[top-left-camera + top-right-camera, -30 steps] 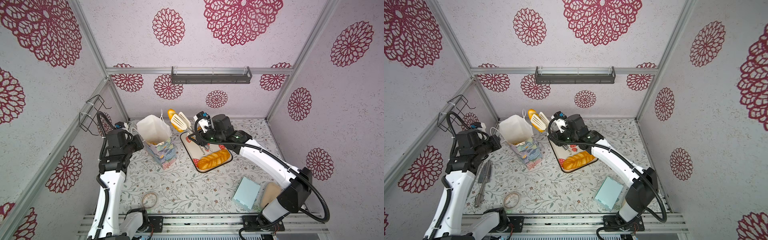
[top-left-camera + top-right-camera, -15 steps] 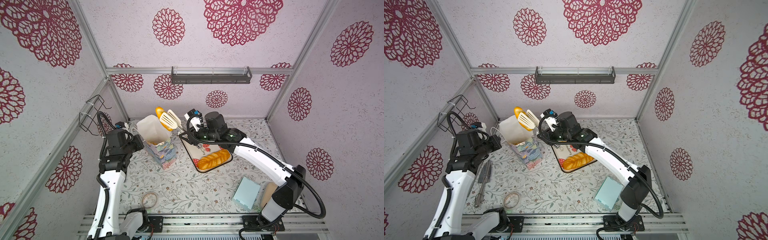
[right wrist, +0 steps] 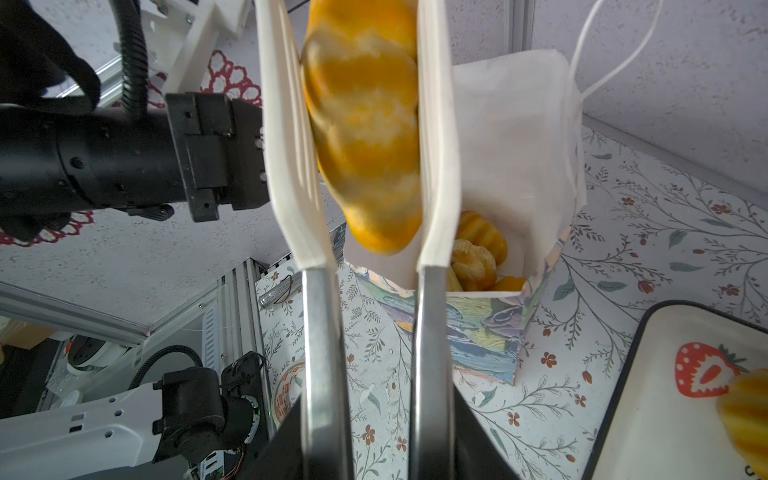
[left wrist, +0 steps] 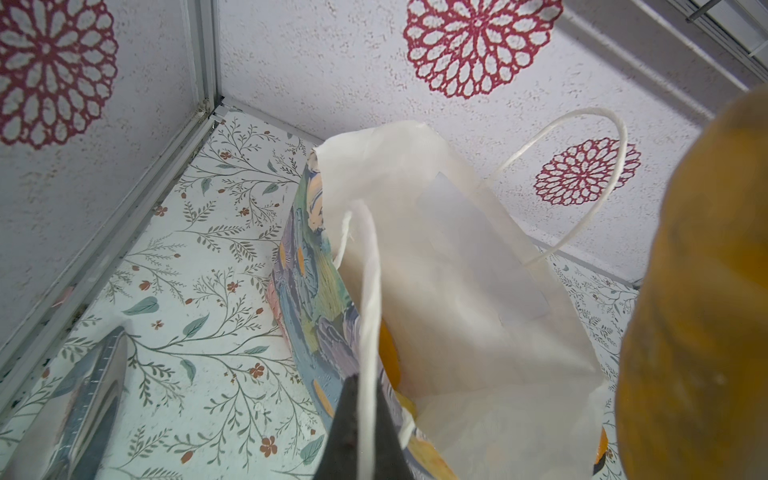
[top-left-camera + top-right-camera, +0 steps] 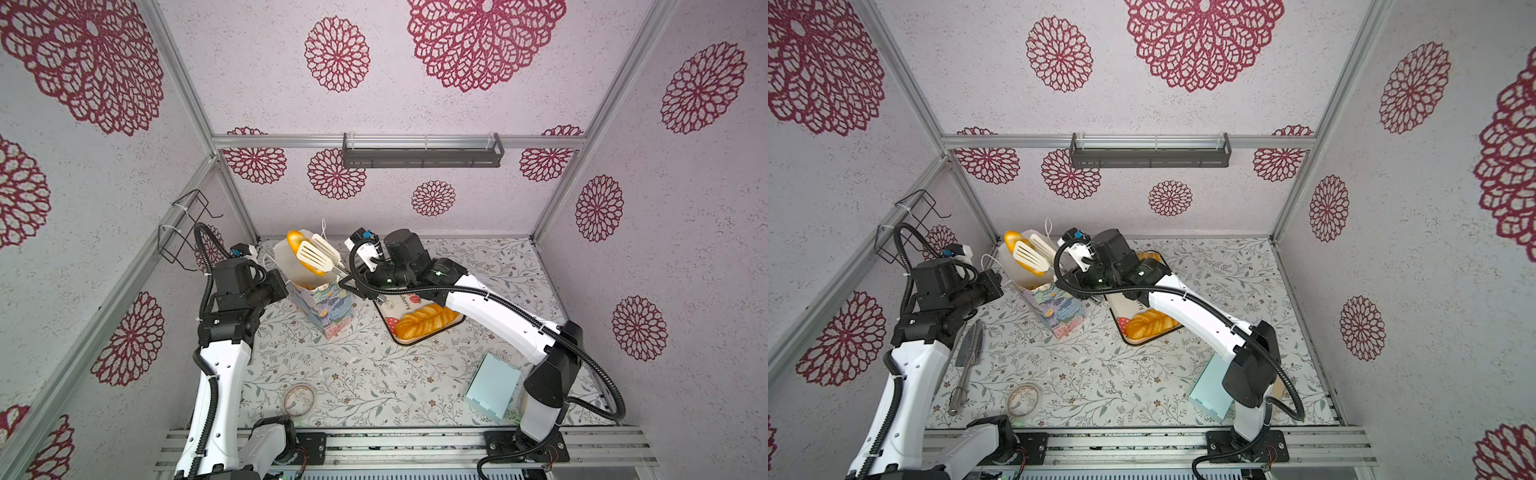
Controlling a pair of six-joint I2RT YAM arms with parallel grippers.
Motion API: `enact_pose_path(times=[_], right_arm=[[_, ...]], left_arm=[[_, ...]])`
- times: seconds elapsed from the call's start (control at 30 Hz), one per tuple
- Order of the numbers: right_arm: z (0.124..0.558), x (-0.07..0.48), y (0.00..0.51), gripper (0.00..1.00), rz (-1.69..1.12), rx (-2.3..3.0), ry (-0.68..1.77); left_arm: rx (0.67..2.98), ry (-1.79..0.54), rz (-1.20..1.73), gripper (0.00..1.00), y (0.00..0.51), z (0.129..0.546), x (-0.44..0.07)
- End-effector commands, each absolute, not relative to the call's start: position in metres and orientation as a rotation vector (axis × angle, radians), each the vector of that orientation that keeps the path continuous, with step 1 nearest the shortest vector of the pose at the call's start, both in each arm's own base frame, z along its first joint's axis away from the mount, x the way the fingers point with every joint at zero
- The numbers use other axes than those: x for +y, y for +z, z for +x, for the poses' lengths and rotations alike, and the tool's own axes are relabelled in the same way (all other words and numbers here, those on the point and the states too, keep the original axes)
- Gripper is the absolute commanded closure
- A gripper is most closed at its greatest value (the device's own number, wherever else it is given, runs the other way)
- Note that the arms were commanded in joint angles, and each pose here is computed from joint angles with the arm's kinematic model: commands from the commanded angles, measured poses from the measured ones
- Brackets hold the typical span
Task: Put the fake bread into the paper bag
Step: 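Carry the striped roll in the tongs toward the paper bag mouth, then open the tongs over the bag to drop the striped roll inside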
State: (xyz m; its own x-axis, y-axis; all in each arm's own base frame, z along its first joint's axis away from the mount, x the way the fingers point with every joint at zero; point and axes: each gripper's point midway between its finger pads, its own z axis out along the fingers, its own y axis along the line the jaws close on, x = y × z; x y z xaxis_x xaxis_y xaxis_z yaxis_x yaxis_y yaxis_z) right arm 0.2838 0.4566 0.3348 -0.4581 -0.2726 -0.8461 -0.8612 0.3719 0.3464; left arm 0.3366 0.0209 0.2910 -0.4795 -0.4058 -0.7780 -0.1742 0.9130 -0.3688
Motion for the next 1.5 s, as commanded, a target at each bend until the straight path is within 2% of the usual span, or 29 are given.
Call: enact_pose_path(times=[0.0, 0.77, 1.47], right_arm=[[0.283, 0.460, 0.369, 0.59, -0.987, 1.817, 1.076], [0.301, 0.469, 0.339, 0.57, -0.978, 1.901, 1.012], [0.300, 0.463, 0.334, 0.45, -0.977, 1.927, 0.985]], left_arm=[[2.072, -0.292, -0.425, 1.00, 0.289, 0.337, 0.023], [2.071, -0.276, -0.429, 1.00, 0.290, 0.336, 0.026], [2.071, -0.281, -0.435, 1.00, 0.289, 0.336, 0.027]])
